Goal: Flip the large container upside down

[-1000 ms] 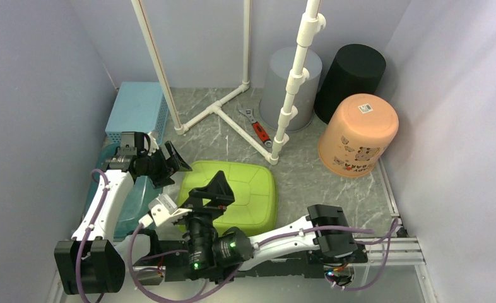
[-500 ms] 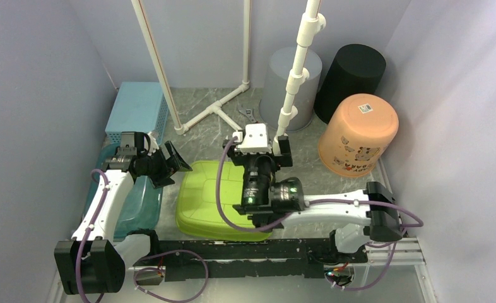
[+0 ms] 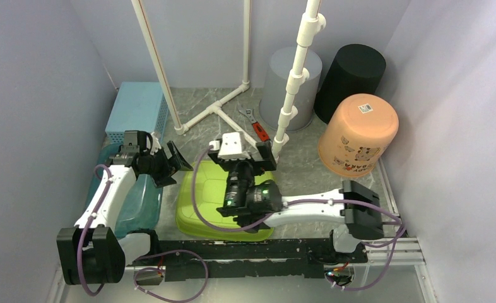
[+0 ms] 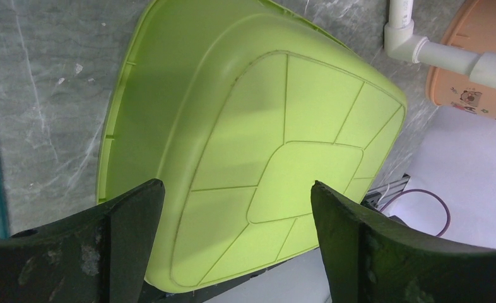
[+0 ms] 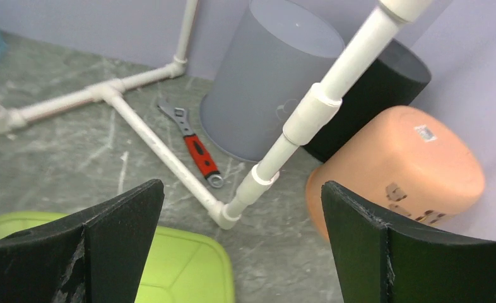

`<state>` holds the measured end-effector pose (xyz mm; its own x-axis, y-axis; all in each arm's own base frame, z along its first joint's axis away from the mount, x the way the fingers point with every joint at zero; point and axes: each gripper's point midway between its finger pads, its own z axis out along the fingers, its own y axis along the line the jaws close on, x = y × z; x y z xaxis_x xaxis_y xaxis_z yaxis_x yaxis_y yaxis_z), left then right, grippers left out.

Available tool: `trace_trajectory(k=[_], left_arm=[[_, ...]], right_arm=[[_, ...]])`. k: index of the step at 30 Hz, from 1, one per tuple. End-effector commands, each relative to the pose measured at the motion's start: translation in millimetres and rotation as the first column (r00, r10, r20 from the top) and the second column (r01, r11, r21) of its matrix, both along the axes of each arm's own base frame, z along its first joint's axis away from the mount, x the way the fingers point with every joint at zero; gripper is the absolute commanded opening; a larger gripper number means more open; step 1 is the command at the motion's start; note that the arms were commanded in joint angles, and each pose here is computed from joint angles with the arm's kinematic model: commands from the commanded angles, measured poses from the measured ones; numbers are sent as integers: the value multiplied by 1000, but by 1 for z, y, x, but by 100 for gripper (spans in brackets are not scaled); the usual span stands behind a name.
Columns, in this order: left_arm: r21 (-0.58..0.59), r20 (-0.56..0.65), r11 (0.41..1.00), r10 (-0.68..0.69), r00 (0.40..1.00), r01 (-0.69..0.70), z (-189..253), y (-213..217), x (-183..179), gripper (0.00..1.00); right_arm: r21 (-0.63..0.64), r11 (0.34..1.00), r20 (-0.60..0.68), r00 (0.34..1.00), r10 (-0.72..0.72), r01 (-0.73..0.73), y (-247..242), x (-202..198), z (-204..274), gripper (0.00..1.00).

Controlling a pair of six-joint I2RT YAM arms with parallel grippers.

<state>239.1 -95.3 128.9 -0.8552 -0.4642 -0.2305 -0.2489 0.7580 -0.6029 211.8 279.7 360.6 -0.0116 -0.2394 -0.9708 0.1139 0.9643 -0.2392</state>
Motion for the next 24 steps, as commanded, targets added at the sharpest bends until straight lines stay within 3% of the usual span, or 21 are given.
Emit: trace_trajectory(k=[1,2,4,6,7,9,11,18,21,24], left_arm=[[-26,47,999,-28,999,29,7,-4,8,91],[-18,51,999,-29,998,30,9,-3,8,91],[1,58,1000,-26,998,26,9,0,7,91],[11,61,1000,-21,998,20,9,1,6,91],[8,62,1000,-22,998,21,9,1,7,91],[-1,60,1000,-29,998,29,8,-1,6,91],[-4,56,1000,-31,998,31,7,-1,7,91],[7,67,999,-34,997,34,10,0,6,91],[-12,61,999,-34,998,35,8,-3,6,91],[-30,58,999,-32,998,34,7,-5,7,91]], right_arm=[[66,994,-169,983,-77,89,-18,-5,-19,100],[79,994,-167,984,-62,76,-22,-7,-9,99],[60,998,-95,996,3,2,-20,-15,12,89],[-170,980,8,995,104,-101,-4,-30,18,88],[-308,943,19,991,135,-123,6,-36,10,88],[-595,793,-6,987,158,-130,30,-46,-17,84],[-713,687,-33,986,165,-139,41,-55,-36,84],[-707,660,-164,967,196,-254,40,-92,-49,85],[-605,744,-229,957,176,-282,36,-96,-46,88],[-381,893,-213,963,167,-239,38,-86,-36,96]])
